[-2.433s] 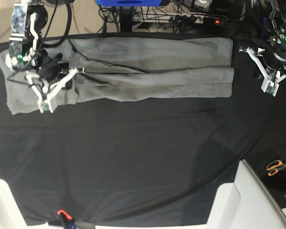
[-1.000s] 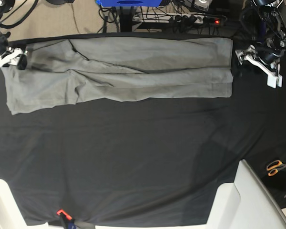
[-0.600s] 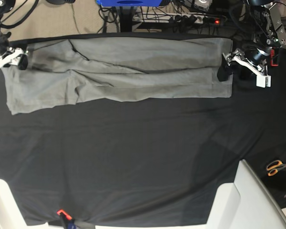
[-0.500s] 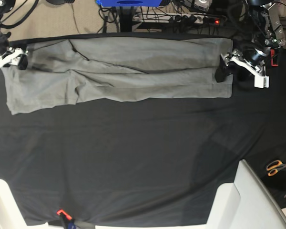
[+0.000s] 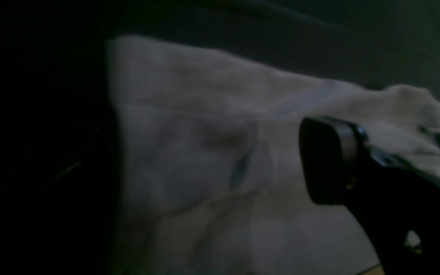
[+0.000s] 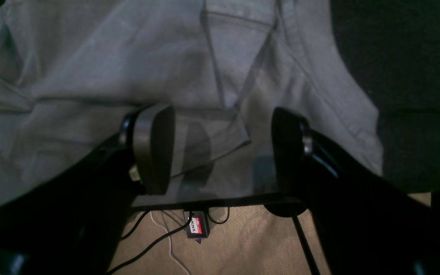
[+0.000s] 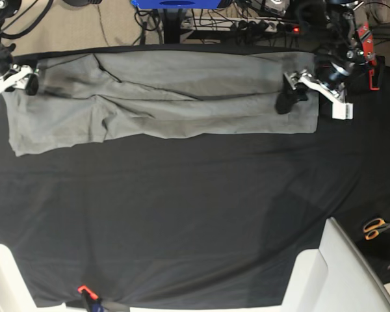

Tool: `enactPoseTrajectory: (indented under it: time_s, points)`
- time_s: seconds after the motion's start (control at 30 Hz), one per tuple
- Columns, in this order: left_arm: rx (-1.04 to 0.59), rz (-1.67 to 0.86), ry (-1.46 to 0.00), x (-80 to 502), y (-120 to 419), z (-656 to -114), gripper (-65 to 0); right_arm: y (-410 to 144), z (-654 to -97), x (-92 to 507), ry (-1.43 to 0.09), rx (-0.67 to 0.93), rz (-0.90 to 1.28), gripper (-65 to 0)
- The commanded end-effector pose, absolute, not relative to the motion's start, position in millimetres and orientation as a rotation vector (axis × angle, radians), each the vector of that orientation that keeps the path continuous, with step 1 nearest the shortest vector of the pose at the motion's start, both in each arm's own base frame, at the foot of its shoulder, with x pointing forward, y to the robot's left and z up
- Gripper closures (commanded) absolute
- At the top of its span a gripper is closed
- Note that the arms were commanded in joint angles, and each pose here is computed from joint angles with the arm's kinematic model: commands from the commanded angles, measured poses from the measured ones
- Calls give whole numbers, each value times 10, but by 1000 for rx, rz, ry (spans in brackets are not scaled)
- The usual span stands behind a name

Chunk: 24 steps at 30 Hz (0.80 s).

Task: Fold the T-shirt properly
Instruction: 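Grasp the strip's opposite end with the left gripper, then fold the strip's end held by the left gripper toward the right gripper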

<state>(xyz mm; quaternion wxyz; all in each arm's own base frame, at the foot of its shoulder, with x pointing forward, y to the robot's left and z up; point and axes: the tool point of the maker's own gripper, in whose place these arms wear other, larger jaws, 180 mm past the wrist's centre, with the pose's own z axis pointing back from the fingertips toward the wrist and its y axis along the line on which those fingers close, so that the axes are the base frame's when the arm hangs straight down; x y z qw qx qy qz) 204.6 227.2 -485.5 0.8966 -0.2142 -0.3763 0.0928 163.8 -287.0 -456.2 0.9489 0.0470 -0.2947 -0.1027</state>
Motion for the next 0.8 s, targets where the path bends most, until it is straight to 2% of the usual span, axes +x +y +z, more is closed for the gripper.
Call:
enactPoseTrajectory:
  time_s: [0.0, 0.13, 0.17, 0.33, 0.4, 0.47, 0.77]
  points:
    - [-427, 127, -507, 1522, 2073, -5256, -650, -2930, -4456, 1730, -647, 85, -201, -377]
    - [-430, 128, -507, 1521, 2059, -5258, -650, -2933, -4466, 1723, -644, 86, -202, -377]
    - [-430, 129, -506, 1517, 2058, -5262, -634, -2932, -4470, 1721, -643, 87, -203, -377]
    - [-427, 131, -513, 1536, 2079, -5248, -321, -2932, -4470, 1721, -643, 87, -203, -377]
    - [-412, 150, -529, 1559, 2162, -5220, -174, -2932, -4467, 1728, -644, 87, -203, -377]
    - [-394, 157, -559, 1684, 2258, -5165, 0, -2931, -4472, 1725, -643, 88, -204, -377]
    - [-271, 109, -641, 2148, 2944, -4803, 0, -2920, -4475, 1726, -643, 90, -203, -377]
